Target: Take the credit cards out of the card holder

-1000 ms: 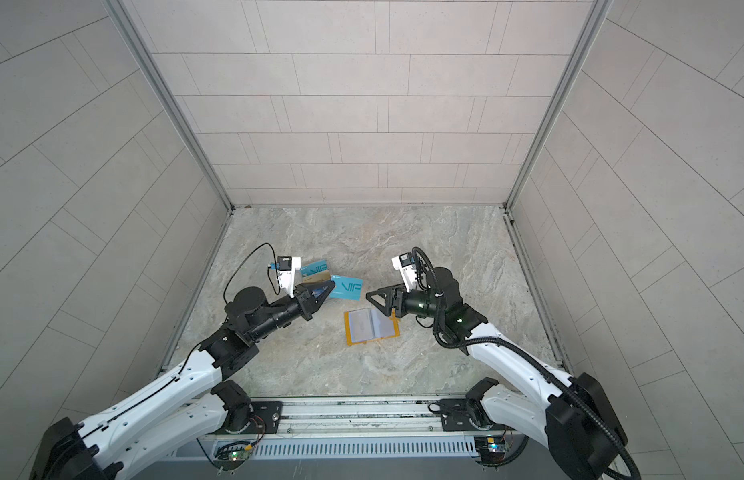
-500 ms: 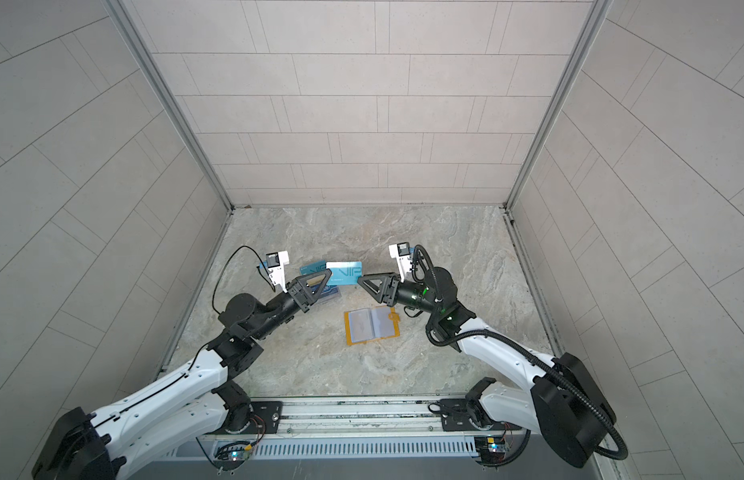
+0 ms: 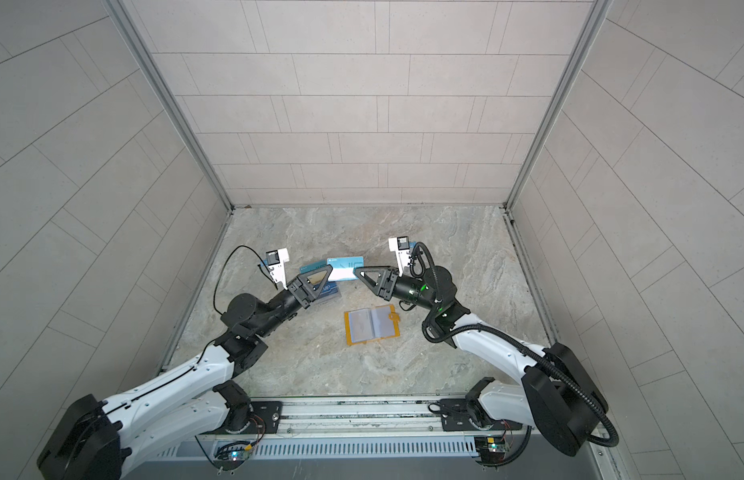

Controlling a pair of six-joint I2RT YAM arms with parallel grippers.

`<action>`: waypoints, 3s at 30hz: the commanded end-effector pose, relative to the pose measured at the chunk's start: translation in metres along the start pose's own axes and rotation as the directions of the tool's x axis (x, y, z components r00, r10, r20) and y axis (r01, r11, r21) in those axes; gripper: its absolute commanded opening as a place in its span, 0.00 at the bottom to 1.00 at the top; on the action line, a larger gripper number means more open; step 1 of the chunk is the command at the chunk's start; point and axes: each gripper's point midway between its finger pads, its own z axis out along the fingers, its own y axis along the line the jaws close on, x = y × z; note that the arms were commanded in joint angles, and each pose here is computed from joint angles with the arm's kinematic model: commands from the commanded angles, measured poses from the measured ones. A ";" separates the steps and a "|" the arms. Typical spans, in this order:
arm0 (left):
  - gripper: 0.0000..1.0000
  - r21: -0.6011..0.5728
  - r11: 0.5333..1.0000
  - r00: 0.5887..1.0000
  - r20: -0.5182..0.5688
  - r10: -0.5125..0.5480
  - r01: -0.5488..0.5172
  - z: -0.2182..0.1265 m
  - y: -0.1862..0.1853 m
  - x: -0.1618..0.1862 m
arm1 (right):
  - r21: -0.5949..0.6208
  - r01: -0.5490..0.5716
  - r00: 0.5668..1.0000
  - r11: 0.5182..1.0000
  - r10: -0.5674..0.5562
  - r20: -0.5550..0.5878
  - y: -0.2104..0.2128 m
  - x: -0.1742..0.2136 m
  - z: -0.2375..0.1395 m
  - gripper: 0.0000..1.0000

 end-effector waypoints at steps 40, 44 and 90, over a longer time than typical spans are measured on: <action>0.65 -0.208 0.921 0.921 -0.285 0.265 -0.329 -0.024 0.027 0.025 | 0.106 0.108 0.987 0.988 -0.094 -0.130 -0.007 0.015 -0.007 0.00; 0.67 -0.262 0.842 0.840 -0.425 0.339 -0.472 -0.040 0.032 0.024 | 0.109 0.177 0.961 0.978 -0.148 -0.232 -0.004 0.028 -0.015 0.00; 0.26 0.286 0.915 0.450 -0.803 0.391 -0.285 -0.059 -0.031 0.107 | -0.193 0.304 0.724 0.933 -0.357 -0.590 0.034 0.091 -0.027 0.00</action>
